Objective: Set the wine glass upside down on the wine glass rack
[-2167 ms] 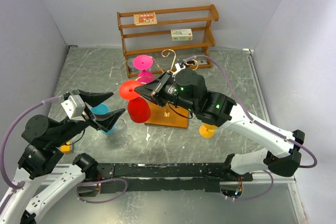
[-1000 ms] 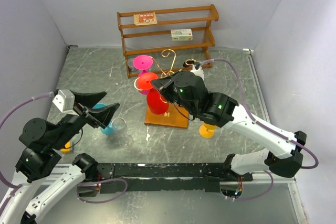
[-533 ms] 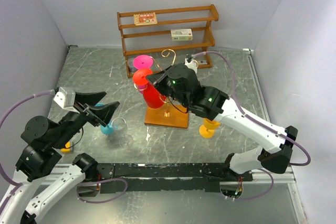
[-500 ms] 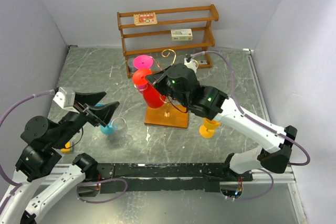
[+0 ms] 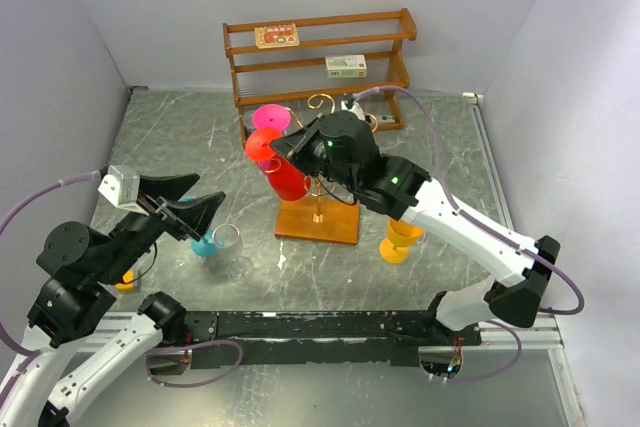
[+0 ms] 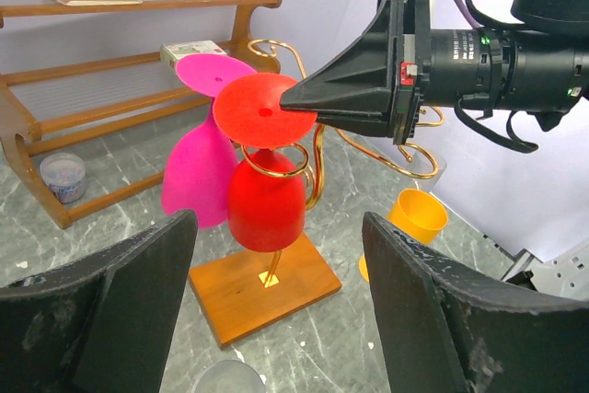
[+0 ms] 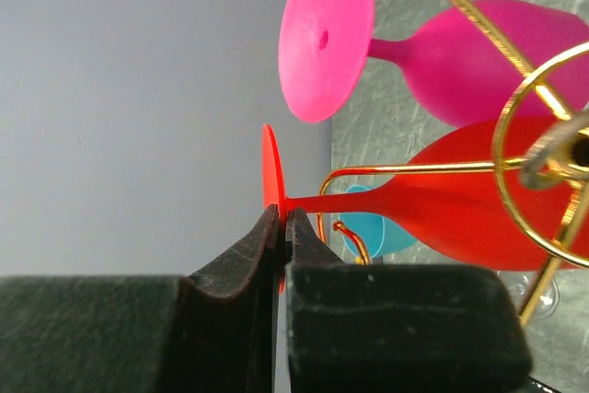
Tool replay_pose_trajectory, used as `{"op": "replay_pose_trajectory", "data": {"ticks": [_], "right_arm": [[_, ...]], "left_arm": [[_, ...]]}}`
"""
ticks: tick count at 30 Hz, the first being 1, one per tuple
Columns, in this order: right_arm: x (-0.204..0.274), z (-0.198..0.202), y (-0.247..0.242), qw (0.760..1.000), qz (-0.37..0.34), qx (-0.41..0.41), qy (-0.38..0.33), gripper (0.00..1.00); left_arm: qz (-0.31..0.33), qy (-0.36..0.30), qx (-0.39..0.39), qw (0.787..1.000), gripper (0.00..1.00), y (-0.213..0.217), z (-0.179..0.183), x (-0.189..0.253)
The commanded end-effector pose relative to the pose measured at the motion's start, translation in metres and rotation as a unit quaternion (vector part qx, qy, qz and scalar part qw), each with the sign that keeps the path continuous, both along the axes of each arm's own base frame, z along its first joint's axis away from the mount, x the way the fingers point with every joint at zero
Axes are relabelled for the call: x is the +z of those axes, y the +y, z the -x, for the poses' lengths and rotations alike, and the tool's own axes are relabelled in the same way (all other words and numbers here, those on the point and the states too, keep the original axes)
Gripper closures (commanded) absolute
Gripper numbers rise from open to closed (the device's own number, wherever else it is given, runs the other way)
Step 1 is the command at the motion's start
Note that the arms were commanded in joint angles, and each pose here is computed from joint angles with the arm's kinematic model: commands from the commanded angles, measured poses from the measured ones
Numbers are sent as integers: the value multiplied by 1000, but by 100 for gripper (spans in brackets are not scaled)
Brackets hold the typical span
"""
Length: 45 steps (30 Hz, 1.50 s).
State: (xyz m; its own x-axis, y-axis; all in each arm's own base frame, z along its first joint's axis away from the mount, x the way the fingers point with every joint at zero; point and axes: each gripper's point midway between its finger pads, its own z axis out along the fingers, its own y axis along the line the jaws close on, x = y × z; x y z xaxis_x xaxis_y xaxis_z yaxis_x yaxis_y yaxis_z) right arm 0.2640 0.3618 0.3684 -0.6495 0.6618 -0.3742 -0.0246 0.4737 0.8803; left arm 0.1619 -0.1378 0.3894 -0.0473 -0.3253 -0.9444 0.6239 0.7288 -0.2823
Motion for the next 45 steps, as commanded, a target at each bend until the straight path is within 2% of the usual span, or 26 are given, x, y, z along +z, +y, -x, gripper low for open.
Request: {"op": "replay_pose_trajectory", "data": {"ticks": [1, 18, 27, 36, 45], "right_arm": [[15, 3, 18, 998, -2, 49, -25, 100], [7, 25, 18, 995, -2, 102, -14, 100], [-5, 25, -3, 997, 28, 76, -16, 99], [-7, 10, -21, 995, 78, 37, -44, 89], [-15, 6, -27, 993, 109, 25, -46, 73]], "left_arm": [[3, -3, 13, 1000, 17, 5, 0, 8], [20, -15, 13, 1000, 17, 3, -3, 19], [31, 2, 19, 999, 18, 3, -7, 13], [47, 22, 30, 998, 19, 2, -15, 5], [42, 43, 45, 997, 20, 1, -25, -10]]}}
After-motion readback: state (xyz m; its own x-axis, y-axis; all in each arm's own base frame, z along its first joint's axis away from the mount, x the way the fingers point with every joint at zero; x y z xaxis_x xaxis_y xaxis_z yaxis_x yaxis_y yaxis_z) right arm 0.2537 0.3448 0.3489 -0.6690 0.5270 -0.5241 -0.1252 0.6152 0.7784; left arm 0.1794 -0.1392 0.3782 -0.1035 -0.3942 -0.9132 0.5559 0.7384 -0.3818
